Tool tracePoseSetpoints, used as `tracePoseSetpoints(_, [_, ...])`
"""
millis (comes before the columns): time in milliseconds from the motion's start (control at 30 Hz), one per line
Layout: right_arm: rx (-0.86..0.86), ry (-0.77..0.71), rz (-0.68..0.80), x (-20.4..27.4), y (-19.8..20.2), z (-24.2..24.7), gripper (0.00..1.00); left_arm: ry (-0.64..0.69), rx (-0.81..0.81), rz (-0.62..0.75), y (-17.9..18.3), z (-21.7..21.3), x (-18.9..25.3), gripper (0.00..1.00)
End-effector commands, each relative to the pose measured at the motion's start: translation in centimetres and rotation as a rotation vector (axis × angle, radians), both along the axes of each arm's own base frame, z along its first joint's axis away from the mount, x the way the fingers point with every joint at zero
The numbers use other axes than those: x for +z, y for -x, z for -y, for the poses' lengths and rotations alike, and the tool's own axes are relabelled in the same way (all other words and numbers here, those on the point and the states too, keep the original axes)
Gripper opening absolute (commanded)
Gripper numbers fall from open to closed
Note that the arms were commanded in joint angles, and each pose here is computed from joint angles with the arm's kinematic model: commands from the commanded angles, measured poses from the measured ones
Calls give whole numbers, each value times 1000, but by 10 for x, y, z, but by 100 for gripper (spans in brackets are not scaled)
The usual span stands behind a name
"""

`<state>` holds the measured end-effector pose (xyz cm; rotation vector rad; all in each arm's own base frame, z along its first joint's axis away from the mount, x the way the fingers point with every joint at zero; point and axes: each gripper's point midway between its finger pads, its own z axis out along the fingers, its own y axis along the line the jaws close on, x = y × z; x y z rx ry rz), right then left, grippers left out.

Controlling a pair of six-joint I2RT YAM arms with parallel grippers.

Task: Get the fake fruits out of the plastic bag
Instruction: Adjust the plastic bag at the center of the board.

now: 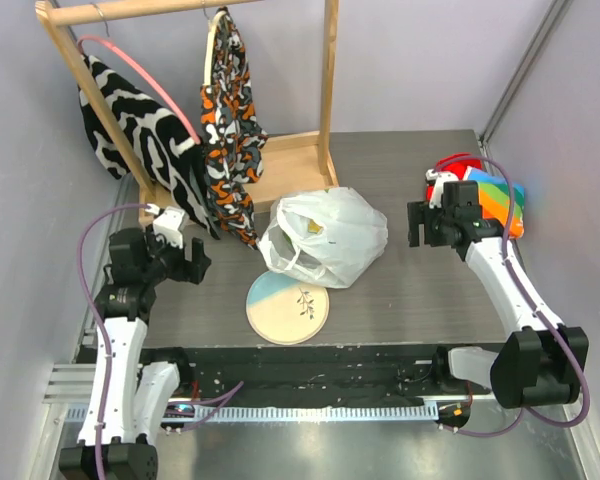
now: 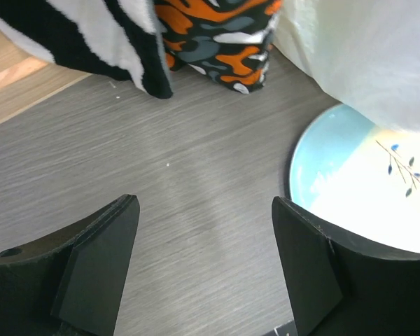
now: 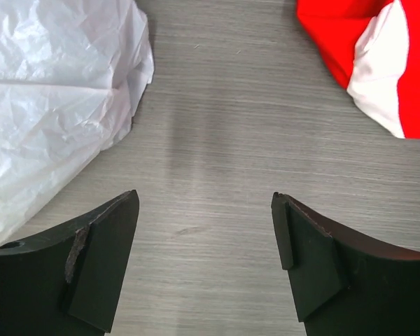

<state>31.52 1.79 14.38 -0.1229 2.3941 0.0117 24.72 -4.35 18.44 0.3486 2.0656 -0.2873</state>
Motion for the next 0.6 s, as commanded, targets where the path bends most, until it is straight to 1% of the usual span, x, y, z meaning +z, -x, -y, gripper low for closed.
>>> tracePoseSetpoints(0, [98,-52,103,47,-9,-16,85,-18,-137,62,17,16,28,82])
tracePoseSetpoints(33, [232,-137,126,62,-6,-42,86,-19,-201,124,20,24,51,82])
tracePoseSetpoints(67, [380,-144,132,73,3,-56,86,-17,-240,138,28,30,60,82])
tracePoseSetpoints(100, [523,-170,204,105,6,-75,86,-16,-274,178,33,36,74,82])
tracePoseSetpoints(133, [656,-244,230,120,18,-100,85,-9,-333,248,41,45,103,83])
tracePoseSetpoints(167, [673,-230,294,140,10,-112,84,-3,-372,262,47,51,111,83])
tracePoseSetpoints(200, [759,-243,291,147,20,-148,84,2,-401,285,51,56,123,82])
tracePoseSetpoints(233, [814,-233,294,153,25,-165,83,26,-453,285,58,64,129,81])
tracePoseSetpoints(267, [847,-214,318,164,26,-178,81,3,-497,329,63,68,144,80])
tracePoseSetpoints(300, [901,-241,315,165,35,-200,80,-4,-521,337,65,70,147,80])
tracePoseSetpoints(333, [904,-261,329,170,34,-208,79,-6,-545,317,65,73,144,80])
tracePoseSetpoints(367, [914,-281,358,180,31,-218,78,-52,-532,330,61,68,146,80])
tracePoseSetpoints(400, [910,-311,327,175,29,-227,77,-73,-506,320,55,64,144,80])
tracePoseSetpoints(433, [943,-326,326,176,32,-239,76,-91,-475,311,45,59,143,80])
tracePoseSetpoints(467, [956,-325,327,176,33,-247,75,-140,-372,312,30,42,148,80])
tracePoseSetpoints(500, [960,-312,320,171,31,-256,75,-127,-296,305,21,35,154,80])
tracePoseSetpoints(533, [994,-313,324,170,41,-273,75,-130,-234,308,5,27,159,80])
tracePoseSetpoints(567, [992,-316,325,172,42,-280,75,-167,-82,304,-9,4,165,80])
